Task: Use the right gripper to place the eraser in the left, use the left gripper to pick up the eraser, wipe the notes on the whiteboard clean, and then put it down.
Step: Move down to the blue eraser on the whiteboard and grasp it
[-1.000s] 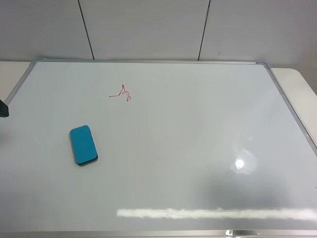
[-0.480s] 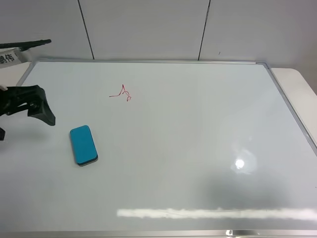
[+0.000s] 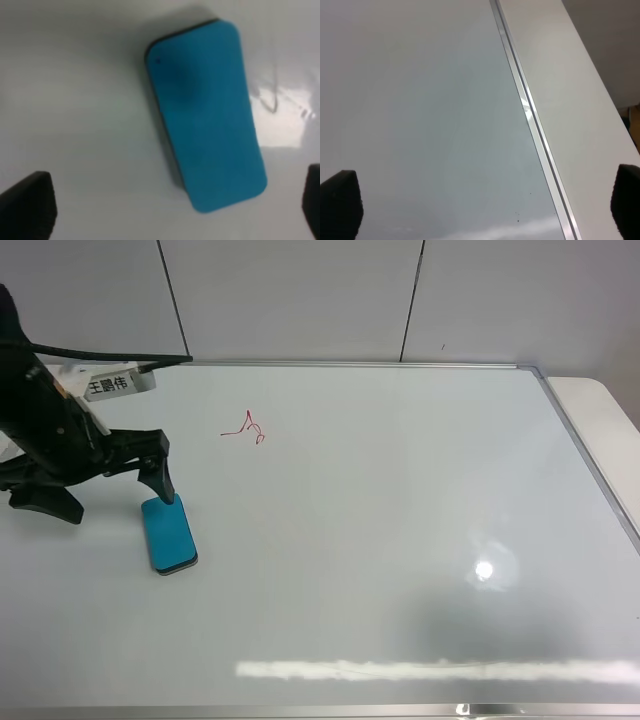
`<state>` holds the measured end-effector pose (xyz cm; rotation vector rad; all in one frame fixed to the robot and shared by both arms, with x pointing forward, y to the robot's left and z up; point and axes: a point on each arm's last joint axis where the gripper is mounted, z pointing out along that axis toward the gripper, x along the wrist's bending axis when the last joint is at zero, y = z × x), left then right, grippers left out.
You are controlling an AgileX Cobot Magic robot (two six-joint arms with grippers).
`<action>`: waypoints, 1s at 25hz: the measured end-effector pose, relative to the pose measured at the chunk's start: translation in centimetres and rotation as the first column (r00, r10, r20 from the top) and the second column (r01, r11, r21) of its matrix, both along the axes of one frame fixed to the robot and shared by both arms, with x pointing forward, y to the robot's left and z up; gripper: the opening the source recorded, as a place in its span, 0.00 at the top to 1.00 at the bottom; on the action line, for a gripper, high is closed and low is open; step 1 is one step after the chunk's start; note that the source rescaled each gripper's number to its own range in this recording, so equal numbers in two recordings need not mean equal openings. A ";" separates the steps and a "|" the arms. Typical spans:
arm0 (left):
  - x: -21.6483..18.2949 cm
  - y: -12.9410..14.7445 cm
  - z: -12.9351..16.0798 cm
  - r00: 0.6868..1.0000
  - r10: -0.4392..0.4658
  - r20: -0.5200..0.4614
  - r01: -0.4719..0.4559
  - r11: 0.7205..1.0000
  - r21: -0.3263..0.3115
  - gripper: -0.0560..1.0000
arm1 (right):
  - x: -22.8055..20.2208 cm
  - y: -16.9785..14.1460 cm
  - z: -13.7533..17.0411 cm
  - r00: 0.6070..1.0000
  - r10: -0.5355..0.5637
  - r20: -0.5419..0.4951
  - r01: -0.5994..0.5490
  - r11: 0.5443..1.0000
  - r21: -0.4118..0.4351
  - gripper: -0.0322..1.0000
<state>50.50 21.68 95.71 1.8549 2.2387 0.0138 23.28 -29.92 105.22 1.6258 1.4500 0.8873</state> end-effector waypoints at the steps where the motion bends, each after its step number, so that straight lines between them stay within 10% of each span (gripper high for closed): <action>1: 0.2 -0.3 -0.5 1.000 -0.005 -0.004 0.005 1.000 0.003 0.00 | 0.0 0.0 0.0 1.000 0.000 0.000 0.000 1.000 0.000 0.00; 25: 1.6 -3.1 -6.0 1.000 0.020 -0.020 -0.020 1.000 0.004 0.00 | 0.0 0.0 0.0 1.000 0.000 0.000 0.000 1.000 0.000 0.00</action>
